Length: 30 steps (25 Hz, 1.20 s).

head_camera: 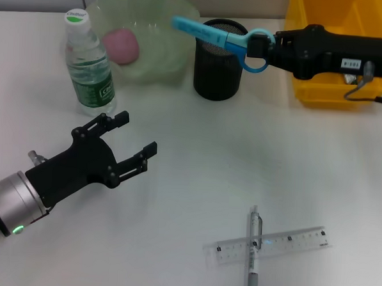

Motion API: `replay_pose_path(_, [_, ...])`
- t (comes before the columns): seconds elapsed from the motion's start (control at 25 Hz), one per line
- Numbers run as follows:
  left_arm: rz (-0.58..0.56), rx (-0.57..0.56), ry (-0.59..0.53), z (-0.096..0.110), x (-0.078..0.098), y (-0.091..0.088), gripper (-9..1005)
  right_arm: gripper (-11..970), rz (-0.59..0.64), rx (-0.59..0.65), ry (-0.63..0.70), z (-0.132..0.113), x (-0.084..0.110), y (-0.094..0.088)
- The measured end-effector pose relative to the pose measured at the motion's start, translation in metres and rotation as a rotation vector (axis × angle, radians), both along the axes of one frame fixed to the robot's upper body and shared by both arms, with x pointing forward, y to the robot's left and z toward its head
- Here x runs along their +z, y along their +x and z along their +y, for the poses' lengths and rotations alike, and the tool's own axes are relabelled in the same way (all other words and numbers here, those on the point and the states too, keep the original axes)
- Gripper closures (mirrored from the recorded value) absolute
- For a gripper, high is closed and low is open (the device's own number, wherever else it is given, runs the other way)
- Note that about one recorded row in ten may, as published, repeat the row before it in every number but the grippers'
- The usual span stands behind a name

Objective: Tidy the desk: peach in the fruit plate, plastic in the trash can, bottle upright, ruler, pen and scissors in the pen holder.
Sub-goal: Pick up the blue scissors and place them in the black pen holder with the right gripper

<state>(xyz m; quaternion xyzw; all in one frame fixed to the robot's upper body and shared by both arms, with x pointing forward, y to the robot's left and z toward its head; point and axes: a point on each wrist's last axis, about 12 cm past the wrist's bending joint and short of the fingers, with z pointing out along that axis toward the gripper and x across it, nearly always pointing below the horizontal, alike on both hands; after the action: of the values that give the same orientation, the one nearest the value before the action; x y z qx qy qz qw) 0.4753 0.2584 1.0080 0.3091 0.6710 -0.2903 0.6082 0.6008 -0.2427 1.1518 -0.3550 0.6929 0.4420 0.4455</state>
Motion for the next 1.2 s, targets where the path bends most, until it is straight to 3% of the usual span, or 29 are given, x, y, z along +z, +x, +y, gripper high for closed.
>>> replay_pose_path(0.28, [0.009, -0.002, 0.016, 0.001, -0.002, -0.002, 197, 875, 0.166, -0.035, -0.195, 0.004, 0.036, 0.022])
replay_pose_path(0.32, [0.012, 0.001, 0.02, 0.002, -0.003, -0.002, 191, 875, 0.166, -0.035, -0.195, 0.004, 0.036, 0.022])
replay_pose_path(0.68, [0.035, 0.015, 0.032, 0.001, -0.007, -0.003, 191, 874, 0.16, -0.166, -0.445, 0.01, 0.104, 0.055])
replay_pose_path(0.88, [0.046, 0.018, 0.033, -0.002, -0.009, -0.004, 191, 874, 0.155, -0.178, -0.595, 0.035, 0.121, 0.072])
replay_pose_path(1.2, [0.053, 0.02, 0.022, -0.005, -0.01, -0.005, 192, 873, 0.144, -0.165, -0.713, 0.068, 0.118, 0.085])
